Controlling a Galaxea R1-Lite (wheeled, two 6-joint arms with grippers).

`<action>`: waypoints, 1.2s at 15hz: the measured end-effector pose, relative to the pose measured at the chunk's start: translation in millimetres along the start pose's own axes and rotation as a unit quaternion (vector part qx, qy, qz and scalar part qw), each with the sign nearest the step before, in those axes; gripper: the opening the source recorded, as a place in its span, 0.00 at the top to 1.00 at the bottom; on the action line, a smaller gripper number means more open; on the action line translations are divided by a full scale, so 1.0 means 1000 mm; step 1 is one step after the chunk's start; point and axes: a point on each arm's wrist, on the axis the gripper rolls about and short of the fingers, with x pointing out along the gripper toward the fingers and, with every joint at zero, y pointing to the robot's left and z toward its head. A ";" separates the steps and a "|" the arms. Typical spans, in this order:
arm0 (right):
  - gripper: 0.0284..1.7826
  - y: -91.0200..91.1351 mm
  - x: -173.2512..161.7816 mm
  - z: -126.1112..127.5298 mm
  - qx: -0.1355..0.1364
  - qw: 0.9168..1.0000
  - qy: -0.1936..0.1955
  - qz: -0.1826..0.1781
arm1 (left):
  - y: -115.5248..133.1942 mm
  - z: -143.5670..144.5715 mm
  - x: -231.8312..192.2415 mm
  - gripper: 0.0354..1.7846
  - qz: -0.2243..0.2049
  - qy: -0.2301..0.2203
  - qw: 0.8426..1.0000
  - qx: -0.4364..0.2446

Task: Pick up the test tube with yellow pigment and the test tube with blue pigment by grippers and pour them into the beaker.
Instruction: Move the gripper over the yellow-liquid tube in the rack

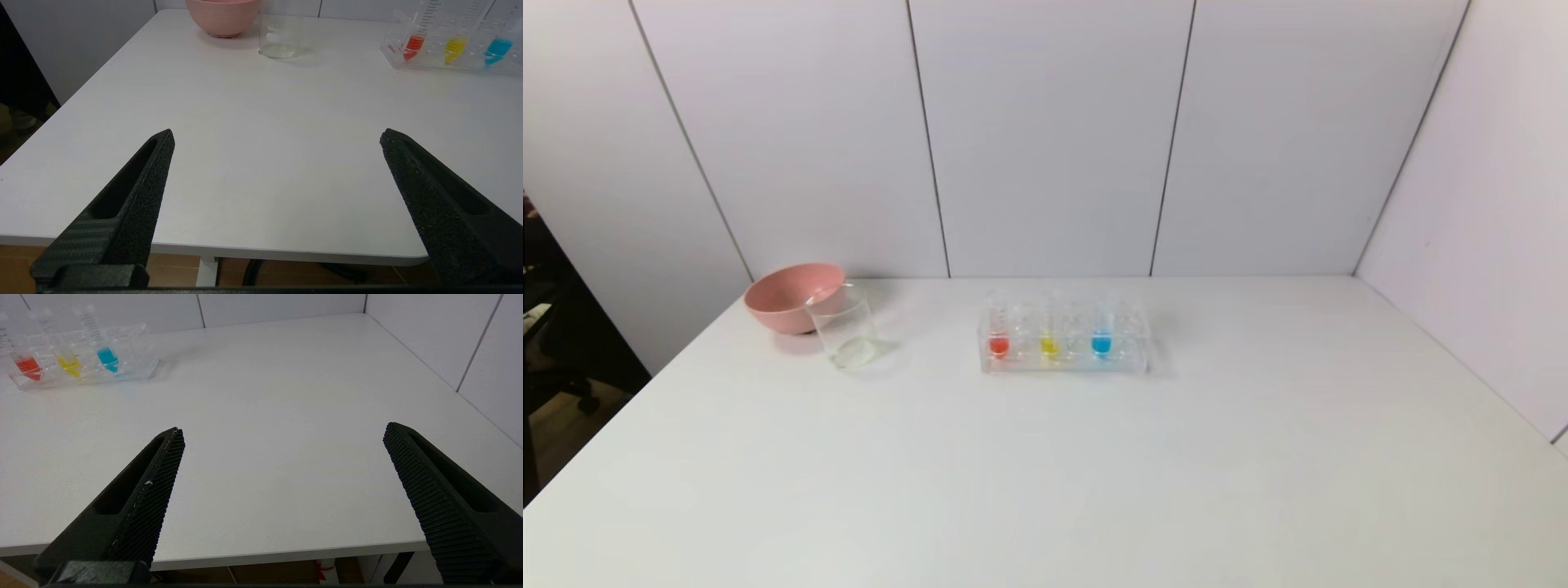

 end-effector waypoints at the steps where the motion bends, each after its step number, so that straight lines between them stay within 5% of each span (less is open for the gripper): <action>1: 0.00 0.000 0.000 0.000 -0.001 1.000 0.000 0.000 | 0.000 0.000 0.000 0.01 0.000 0.000 1.000 0.000; 18: 0.00 0.000 0.000 0.000 0.000 1.000 0.000 0.000 | 0.000 0.003 -0.001 0.01 0.001 -0.006 1.000 -0.001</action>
